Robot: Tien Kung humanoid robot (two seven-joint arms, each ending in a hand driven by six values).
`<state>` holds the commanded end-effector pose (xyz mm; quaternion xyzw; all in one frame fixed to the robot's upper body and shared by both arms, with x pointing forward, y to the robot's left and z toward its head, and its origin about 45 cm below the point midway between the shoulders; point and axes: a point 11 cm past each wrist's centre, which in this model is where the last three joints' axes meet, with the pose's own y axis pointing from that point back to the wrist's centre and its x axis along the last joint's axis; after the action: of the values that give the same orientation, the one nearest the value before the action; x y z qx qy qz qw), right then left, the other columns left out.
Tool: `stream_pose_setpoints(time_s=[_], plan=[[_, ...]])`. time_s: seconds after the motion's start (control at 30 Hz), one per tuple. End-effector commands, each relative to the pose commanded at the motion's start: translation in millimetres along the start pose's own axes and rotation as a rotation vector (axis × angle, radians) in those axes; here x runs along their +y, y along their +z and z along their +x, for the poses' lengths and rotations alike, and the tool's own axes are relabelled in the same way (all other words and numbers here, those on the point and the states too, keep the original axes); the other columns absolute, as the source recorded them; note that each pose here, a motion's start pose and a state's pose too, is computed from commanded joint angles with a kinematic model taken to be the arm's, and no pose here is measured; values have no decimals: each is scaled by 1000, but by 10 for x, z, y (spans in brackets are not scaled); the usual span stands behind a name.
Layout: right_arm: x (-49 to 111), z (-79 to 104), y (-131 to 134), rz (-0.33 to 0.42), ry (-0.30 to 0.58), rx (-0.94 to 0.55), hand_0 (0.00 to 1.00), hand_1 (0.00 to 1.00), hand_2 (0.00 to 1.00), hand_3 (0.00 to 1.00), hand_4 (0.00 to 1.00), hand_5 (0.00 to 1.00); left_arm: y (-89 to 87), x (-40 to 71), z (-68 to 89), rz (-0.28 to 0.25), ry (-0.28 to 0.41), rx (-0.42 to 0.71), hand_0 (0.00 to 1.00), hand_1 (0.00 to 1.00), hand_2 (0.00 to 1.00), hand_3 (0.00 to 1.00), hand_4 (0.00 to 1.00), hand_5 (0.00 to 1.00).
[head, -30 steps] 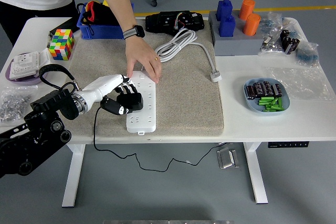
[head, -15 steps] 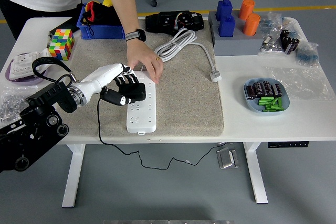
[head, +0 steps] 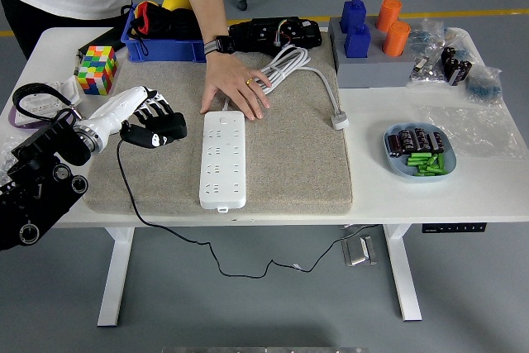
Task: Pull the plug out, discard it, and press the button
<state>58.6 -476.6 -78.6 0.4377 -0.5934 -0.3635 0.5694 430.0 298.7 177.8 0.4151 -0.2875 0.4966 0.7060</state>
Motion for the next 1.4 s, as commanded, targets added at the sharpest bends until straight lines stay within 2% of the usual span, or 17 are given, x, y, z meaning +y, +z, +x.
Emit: stream_pose_setpoints(time_s=[0.17,0.2,0.37,0.4,0.57,0.6,0.7,0.77,0.8,0.97,1.0,1.07,1.17,1.2,1.37,1.4], plan=[[1,0,-22,4,-1,6,767,729,724,713,883,658,-19,2,-38,5,-3,31,553,453,460,582,725,2],[2,-3,-32,5,-2,8,767,729,724,713,883,658,-14,-1,-39,5,-4,34,670,637,655,673,798,2],[5,-3,-106,17,-2,17,767,729,724,713,883,658,25,-15,-6,1,-4,41,670,637,655,673,798,2],[6,6,-125,20,-1,20,767,729,724,713,883,658,33,-14,11,1,-3,47,806,861,860,869,825,2],[13,65,-174,27,10,38,767,729,724,713,883,658,72,-9,98,-10,10,44,806,861,860,869,825,2],[13,79,-165,25,13,40,767,729,724,713,883,658,76,-8,96,-10,8,43,873,934,936,934,867,2],[13,101,-120,17,18,42,767,729,724,713,883,658,84,-1,67,-11,1,43,873,934,936,934,867,2],[11,95,-85,12,16,42,767,729,724,713,883,658,140,15,61,-30,4,48,873,934,936,934,867,2],[9,88,-67,8,14,43,767,729,724,713,883,658,182,21,62,-43,5,48,838,872,873,922,870,2],[4,48,-23,0,7,45,767,729,724,713,883,658,418,38,68,-114,7,42,838,872,873,922,870,2],[4,44,-31,2,6,45,767,729,724,713,883,658,478,37,72,-128,5,40,484,582,604,873,828,2],[5,43,-43,5,6,45,767,729,724,713,883,658,566,27,66,-146,-4,34,484,582,604,873,828,2],[7,55,-43,6,9,43,767,729,724,713,883,658,630,-14,31,-144,-34,21,484,582,604,873,828,2],[8,58,-41,6,9,42,767,729,724,713,883,658,642,-28,19,-141,-44,17,206,281,314,783,501,2],[5,49,5,-3,7,41,767,729,724,713,883,658,717,-119,-37,-123,-98,-31,206,281,314,783,501,2],[3,43,18,-5,6,41,767,729,724,713,883,658,727,-138,-59,-115,-116,-32,92,85,161,709,360,2]])
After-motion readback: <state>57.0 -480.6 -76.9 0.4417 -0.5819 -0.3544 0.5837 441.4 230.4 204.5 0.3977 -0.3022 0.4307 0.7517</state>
